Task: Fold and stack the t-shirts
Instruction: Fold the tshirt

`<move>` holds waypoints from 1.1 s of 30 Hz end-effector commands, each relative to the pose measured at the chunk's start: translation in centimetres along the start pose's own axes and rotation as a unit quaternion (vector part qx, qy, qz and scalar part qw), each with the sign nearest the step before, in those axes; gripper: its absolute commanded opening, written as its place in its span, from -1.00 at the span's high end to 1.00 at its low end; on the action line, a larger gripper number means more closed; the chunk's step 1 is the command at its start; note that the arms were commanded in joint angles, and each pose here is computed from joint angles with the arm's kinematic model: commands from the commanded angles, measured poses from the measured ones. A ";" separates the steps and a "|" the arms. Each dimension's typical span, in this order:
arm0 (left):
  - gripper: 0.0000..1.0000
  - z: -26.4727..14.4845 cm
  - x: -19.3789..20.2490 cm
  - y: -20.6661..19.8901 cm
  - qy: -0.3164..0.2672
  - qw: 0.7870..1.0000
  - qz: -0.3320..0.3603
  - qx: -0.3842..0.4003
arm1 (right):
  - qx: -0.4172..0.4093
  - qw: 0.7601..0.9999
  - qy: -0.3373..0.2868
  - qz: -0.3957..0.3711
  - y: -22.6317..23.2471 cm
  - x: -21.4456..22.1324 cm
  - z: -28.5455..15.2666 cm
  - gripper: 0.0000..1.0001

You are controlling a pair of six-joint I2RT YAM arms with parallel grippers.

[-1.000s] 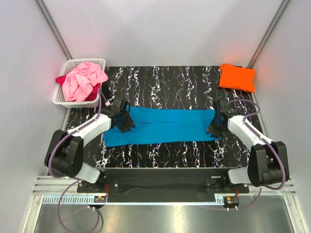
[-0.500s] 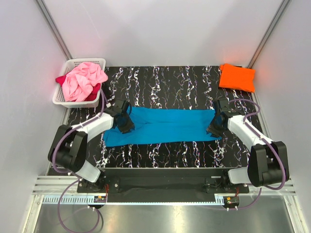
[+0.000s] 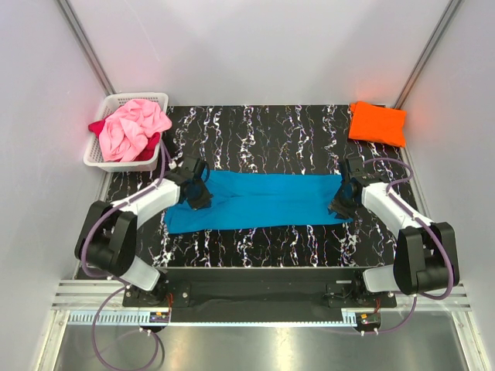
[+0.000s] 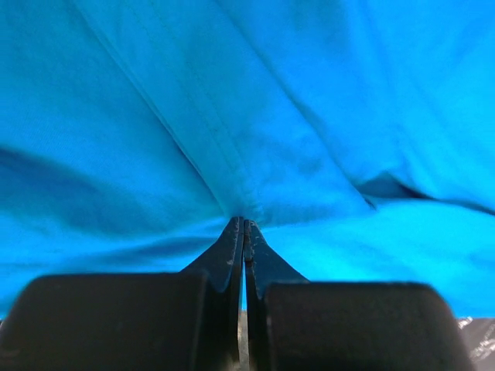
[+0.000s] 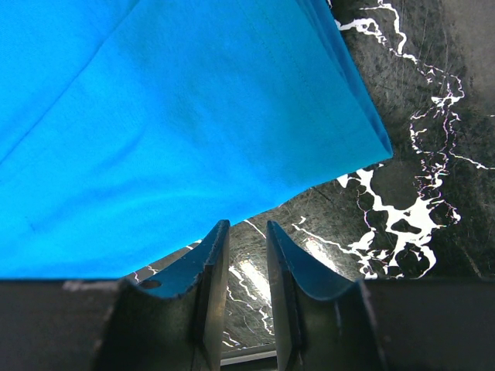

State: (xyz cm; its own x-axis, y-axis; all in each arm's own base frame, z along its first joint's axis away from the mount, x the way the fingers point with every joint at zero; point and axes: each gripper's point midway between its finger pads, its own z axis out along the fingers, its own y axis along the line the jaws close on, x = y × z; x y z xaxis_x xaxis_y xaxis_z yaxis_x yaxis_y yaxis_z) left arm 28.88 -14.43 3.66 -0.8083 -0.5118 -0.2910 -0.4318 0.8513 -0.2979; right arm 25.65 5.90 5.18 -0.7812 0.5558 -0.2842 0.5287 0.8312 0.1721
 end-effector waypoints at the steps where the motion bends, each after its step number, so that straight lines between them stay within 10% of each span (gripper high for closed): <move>1: 1.00 -3.5 -3.4 -3.3 -0.062 0.997 0.009 0.053 | 0.001 1.000 -0.019 -0.003 0.6 -1.1 -0.5 0.35; 14: 0.97 -0.6 -9.1 -8.7 -0.106 0.991 0.062 0.056 | 0.002 0.999 -0.025 -0.024 1.2 -2.2 -0.4 0.34; 20: 0.31 1.9 -11.8 -8.9 -0.158 0.983 0.092 0.023 | 0.002 0.999 -0.019 -0.029 1.9 -2.8 -0.2 0.35; 28: 0.23 -4.7 -12.9 -7.7 -0.270 0.957 0.081 0.073 | 0.017 0.999 -0.026 -0.045 1.7 -3.5 0.4 0.33; 33: 0.20 -5.2 -9.9 -7.0 -0.218 0.969 0.087 0.077 | 0.015 0.995 -0.015 -0.098 2.6 -4.4 1.6 0.24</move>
State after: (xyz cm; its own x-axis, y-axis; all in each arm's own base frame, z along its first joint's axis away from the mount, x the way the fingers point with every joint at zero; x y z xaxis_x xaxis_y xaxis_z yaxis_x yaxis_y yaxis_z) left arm 38.23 -14.12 12.58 -0.6099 -0.3859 -0.6922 -0.2294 0.9220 -0.3119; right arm 28.59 5.61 4.46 -0.8423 0.4576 -0.2848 0.4496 0.8880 0.0969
